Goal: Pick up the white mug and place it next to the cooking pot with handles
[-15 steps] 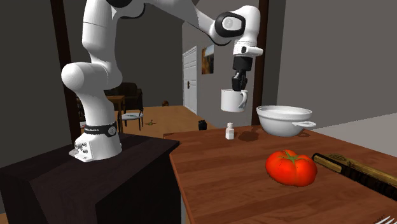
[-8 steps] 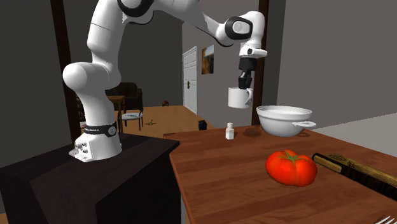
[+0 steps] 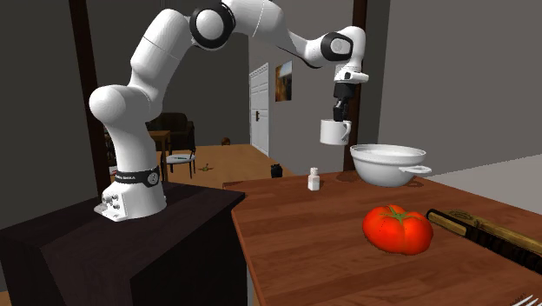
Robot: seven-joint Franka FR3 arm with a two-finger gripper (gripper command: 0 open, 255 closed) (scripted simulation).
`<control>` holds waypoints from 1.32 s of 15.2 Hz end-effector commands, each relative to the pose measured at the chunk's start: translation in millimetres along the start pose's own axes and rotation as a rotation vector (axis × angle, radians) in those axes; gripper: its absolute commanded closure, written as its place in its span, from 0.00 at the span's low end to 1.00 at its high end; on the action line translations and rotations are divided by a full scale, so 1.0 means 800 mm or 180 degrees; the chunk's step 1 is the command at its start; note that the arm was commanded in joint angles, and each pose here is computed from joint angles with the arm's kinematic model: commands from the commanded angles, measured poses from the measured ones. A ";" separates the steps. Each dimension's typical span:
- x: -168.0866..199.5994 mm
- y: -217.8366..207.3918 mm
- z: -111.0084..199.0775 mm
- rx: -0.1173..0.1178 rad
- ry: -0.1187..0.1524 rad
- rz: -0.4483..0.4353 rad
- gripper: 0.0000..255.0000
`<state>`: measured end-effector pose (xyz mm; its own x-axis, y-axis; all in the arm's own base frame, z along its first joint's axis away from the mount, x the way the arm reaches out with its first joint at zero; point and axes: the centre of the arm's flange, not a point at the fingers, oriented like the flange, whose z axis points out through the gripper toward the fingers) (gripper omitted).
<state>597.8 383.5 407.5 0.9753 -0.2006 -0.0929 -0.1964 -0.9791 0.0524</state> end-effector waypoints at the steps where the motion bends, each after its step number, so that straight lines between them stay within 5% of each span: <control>1: 0.003 -0.004 0.013 0.0000 0.0002 0.0004 1.00; 20: 0.015 -0.011 0.138 0.0000 0.0002 0.0004 1.00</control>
<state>599.0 385.4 301.3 0.9750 -0.2017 -0.0928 -0.1975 -0.9789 0.0531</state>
